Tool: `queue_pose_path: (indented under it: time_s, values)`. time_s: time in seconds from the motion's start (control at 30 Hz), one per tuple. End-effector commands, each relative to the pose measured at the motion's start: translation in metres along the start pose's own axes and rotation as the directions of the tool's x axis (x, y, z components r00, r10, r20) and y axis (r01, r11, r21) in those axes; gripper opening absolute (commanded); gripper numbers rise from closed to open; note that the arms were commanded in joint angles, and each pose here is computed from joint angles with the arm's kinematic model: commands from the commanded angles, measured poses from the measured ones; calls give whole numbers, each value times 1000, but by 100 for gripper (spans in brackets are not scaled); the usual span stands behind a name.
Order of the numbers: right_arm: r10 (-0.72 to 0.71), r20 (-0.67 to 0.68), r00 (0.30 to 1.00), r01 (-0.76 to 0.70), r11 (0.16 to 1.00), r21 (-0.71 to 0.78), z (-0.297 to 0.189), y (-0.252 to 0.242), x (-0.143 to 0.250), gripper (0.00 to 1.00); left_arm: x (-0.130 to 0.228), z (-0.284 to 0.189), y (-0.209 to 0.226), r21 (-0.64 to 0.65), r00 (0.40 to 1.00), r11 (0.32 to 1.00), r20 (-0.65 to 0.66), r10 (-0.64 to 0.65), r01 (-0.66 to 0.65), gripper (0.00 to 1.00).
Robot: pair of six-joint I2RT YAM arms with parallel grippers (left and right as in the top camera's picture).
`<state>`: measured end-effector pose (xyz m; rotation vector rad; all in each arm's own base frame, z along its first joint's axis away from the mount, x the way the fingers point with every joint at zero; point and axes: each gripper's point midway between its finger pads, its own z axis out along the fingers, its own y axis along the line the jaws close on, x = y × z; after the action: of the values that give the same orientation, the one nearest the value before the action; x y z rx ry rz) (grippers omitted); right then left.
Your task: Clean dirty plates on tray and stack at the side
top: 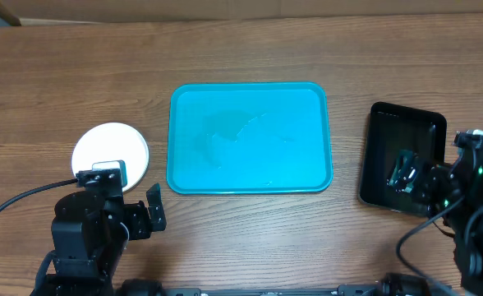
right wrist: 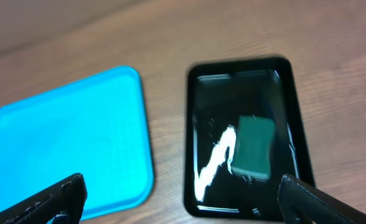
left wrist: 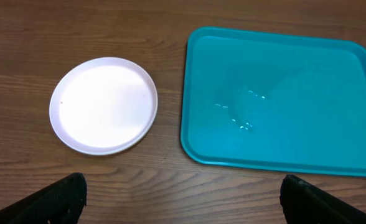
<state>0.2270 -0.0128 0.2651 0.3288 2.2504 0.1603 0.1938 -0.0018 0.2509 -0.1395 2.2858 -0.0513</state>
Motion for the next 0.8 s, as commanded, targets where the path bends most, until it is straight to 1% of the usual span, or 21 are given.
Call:
queue_pose_path:
  time_s: [0.0,0.07,0.13,0.27,0.37,0.5,0.63,0.77]
  values:
    - [-55,137,989,64,996,-63,-23,17,-13,100,2,3,4,-21,1000,1000,-11,-16,16,100]
    - [-74,236,969,100,990,-99,-35,27,-24,100,2,3,4,-21,1000,1000,-11,-16,16,100]
    - [-109,355,929,163,979,-126,-46,35,-33,100,2,3,4,-22,1000,1000,-11,-16,16,100]
    - [-112,493,863,213,965,-153,-49,40,-31,100,2,3,4,-22,1000,1000,-11,-16,16,100]
    - [-100,571,815,237,956,-171,-43,41,-22,100,3,3,4,-21,1000,1000,-12,-16,16,100]
    - [-69,694,717,275,942,-191,-35,42,-12,100,2,3,4,-22,1000,1000,-11,-16,16,100]
    - [-34,781,623,308,929,-205,-28,42,-1,100,2,3,4,-21,1000,1000,-11,-16,16,100]
    - [-20,811,584,318,926,-206,-10,42,5,100,2,3,4,-21,1000,1000,-11,-16,16,100]
